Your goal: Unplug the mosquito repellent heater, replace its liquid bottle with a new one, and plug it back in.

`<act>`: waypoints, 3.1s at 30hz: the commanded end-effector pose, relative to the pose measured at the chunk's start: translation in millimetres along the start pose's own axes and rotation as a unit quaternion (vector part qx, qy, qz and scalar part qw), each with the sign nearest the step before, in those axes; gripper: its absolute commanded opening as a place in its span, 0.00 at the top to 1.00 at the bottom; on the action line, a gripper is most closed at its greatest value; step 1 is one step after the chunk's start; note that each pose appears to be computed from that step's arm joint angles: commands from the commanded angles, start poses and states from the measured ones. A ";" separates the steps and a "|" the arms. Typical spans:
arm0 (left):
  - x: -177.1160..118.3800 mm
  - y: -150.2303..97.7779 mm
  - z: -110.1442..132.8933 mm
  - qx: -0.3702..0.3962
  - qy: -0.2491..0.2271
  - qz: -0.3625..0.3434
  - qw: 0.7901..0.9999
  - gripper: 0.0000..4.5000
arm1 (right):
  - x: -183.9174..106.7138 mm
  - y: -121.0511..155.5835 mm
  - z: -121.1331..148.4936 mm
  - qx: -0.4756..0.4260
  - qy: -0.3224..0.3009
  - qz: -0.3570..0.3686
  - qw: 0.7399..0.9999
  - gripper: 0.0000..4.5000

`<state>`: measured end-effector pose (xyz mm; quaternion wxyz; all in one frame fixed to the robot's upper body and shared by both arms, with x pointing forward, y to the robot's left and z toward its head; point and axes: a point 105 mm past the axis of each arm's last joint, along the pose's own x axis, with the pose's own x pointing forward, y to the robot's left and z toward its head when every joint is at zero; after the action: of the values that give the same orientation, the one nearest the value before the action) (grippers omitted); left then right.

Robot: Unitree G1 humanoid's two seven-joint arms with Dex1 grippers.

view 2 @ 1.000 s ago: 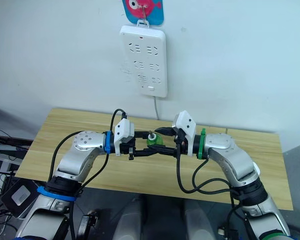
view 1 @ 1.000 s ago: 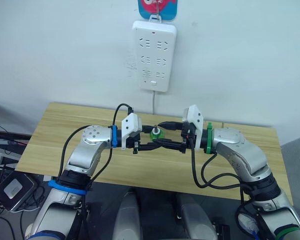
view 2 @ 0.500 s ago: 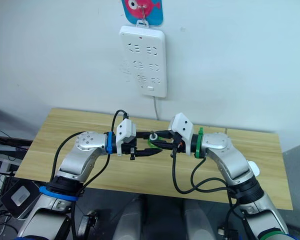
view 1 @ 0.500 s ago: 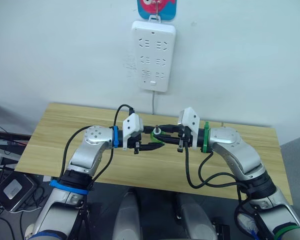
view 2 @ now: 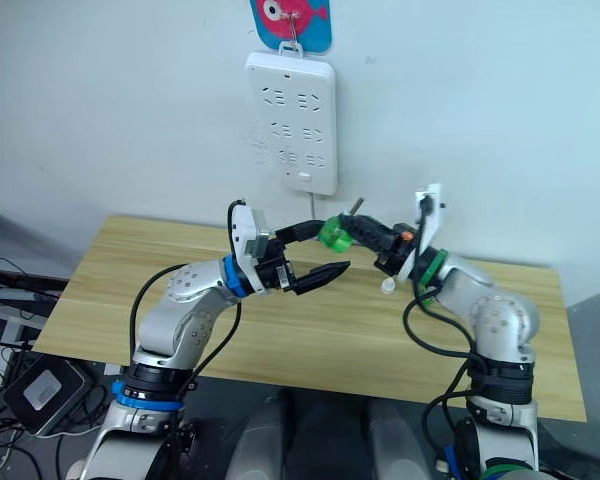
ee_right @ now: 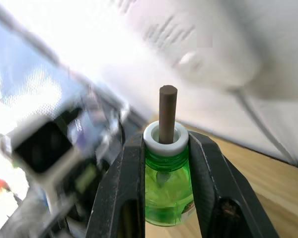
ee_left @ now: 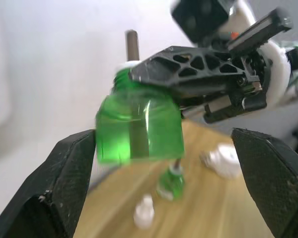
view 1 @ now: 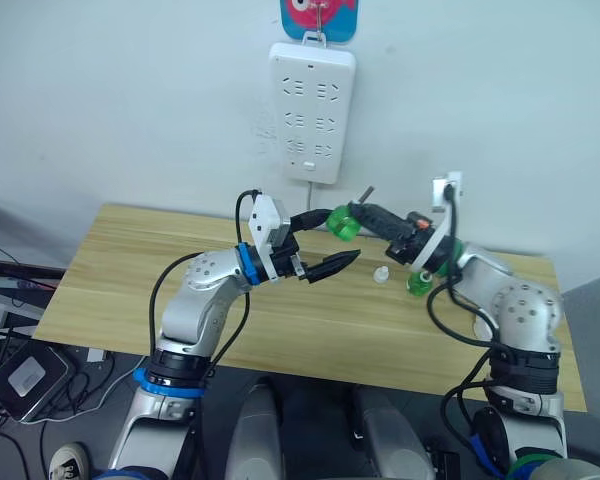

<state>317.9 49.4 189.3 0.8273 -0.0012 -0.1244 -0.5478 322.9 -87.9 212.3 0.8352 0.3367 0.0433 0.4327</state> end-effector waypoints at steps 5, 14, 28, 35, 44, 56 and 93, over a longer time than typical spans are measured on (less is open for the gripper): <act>19.4 -8.0 21.5 0.103 -0.057 0.022 0.993 0.00 | -9.3 17.1 12.4 0.095 -0.039 0.017 0.995 0.82; 24.8 -3.9 27.2 0.119 -0.080 0.040 0.989 0.00 | -10.8 21.2 15.8 0.110 -0.030 0.014 0.993 0.82; 29.3 -2.4 26.6 0.122 -0.093 0.055 0.987 0.34 | -9.3 28.2 20.6 0.123 -0.034 0.019 0.992 0.82; 32.7 -5.3 30.7 0.126 -0.105 0.054 0.985 0.50 | -9.6 29.6 19.4 0.124 -0.031 0.018 0.992 0.82; 32.5 -6.3 29.7 0.115 -0.100 0.049 0.987 0.50 | -8.9 26.2 15.8 0.108 -0.016 0.005 0.994 0.59; 15.5 -5.7 32.3 -0.196 -0.069 -0.031 0.978 0.50 | -94.1 -21.1 26.0 -0.117 0.208 -0.138 0.961 0.01; -42.5 -46.9 12.6 -0.478 0.043 -0.188 0.857 0.50 | -196.6 -143.3 2.4 -0.200 0.462 -0.368 0.781 0.01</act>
<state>261.8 72.2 180.7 0.6151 -0.3597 0.2023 -0.6719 300.8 -290.2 83.1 0.8549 -0.1160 0.4619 0.2056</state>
